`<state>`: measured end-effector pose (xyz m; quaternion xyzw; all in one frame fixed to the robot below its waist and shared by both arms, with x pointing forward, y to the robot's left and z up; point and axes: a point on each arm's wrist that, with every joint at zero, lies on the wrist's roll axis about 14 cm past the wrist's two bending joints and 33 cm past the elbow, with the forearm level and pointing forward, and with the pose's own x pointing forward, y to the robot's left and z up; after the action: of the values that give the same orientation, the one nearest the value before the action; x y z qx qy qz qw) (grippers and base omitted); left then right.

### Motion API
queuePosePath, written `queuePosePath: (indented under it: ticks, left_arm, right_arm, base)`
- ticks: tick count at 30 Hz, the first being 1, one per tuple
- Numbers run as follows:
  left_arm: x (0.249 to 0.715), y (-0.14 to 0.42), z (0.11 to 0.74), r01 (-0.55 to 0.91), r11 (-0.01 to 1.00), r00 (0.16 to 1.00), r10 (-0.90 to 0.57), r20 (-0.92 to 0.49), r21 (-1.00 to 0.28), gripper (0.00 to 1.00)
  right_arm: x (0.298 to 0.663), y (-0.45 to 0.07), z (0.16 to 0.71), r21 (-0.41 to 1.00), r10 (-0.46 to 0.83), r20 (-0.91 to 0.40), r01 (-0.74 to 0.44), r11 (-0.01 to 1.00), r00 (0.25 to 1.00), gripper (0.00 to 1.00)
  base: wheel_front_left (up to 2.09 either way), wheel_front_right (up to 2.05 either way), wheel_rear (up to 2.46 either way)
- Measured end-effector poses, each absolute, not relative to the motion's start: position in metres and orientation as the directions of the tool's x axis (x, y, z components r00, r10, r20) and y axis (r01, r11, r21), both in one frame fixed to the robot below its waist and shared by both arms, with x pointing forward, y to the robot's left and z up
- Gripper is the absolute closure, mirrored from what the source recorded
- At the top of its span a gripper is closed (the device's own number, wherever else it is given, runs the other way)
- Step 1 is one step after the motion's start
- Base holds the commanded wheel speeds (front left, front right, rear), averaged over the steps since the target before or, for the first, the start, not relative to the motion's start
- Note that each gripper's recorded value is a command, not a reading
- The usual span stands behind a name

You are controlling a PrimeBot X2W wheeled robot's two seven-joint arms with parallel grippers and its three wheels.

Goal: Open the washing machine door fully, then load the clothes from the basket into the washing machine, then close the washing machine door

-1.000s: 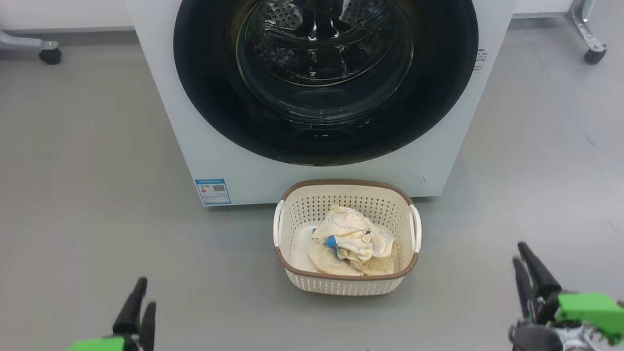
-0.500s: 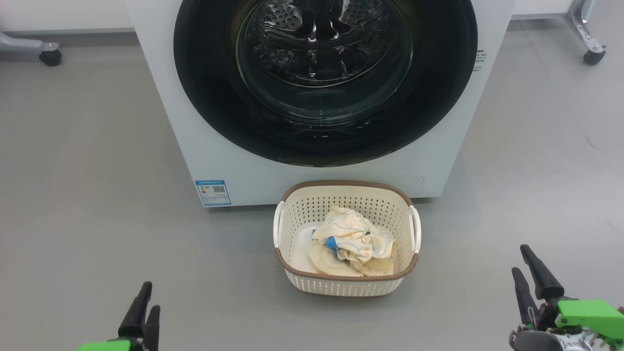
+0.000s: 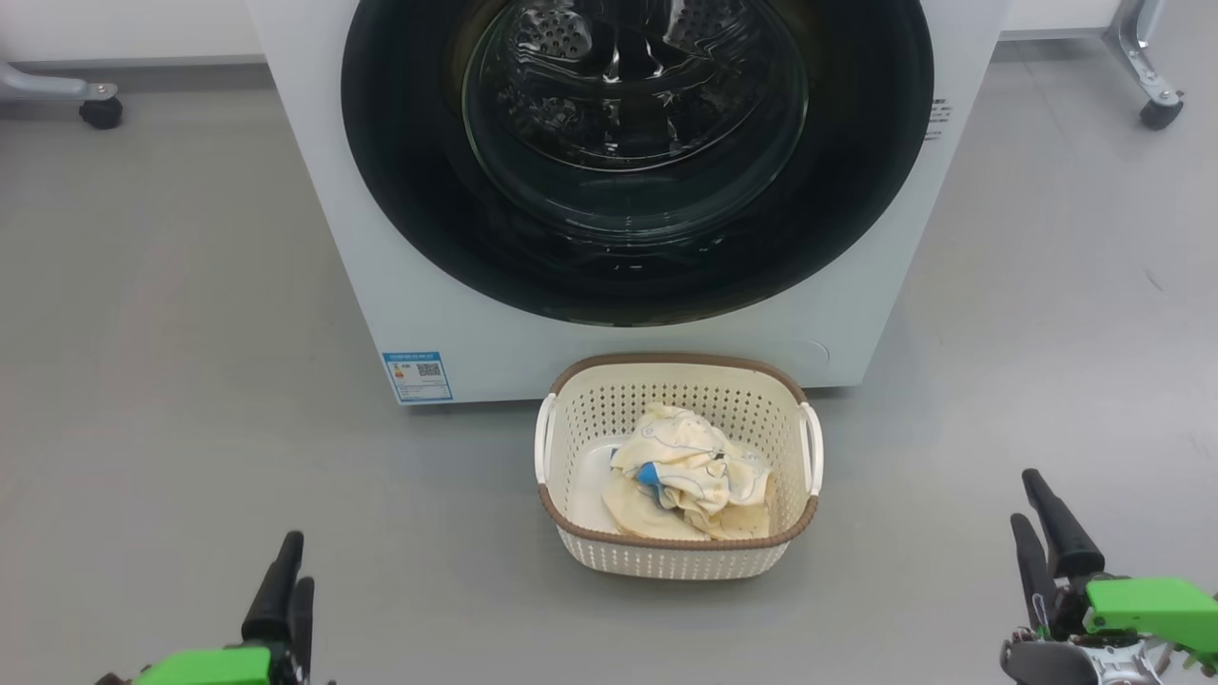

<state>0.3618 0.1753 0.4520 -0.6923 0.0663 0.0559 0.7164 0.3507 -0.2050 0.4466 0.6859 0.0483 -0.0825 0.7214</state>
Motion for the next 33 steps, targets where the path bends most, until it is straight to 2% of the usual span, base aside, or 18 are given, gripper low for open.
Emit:
queuePosePath:
  ticks: [8, 20, 33]
  left_arm:
    - [0.366, 0.174, 0.458, -0.152, 0.123, 0.988, -0.012, -0.155, -0.981, 0.00]
    - [0.371, 0.177, 0.468, -0.117, 0.359, 0.992, 0.001, -0.125, -0.926, 0.00]
    - [0.373, 0.177, 0.483, -0.061, 0.569, 0.997, 0.003, -0.072, -0.820, 0.00]
  right_arm:
    - [0.351, -0.208, 0.447, 0.972, -0.062, -0.183, 0.190, 0.141, 0.981, 0.00]
    - [0.356, -0.211, 0.455, 0.902, -0.073, -0.162, 0.177, 0.395, 0.984, 0.00]
    - [0.359, -0.217, 0.464, 0.747, -0.089, -0.134, 0.160, 0.645, 0.987, 0.00]
  base:
    - [0.00, 0.00, 0.00]
    - [0.00, 0.00, 0.00]
    - [0.00, 0.00, 0.00]
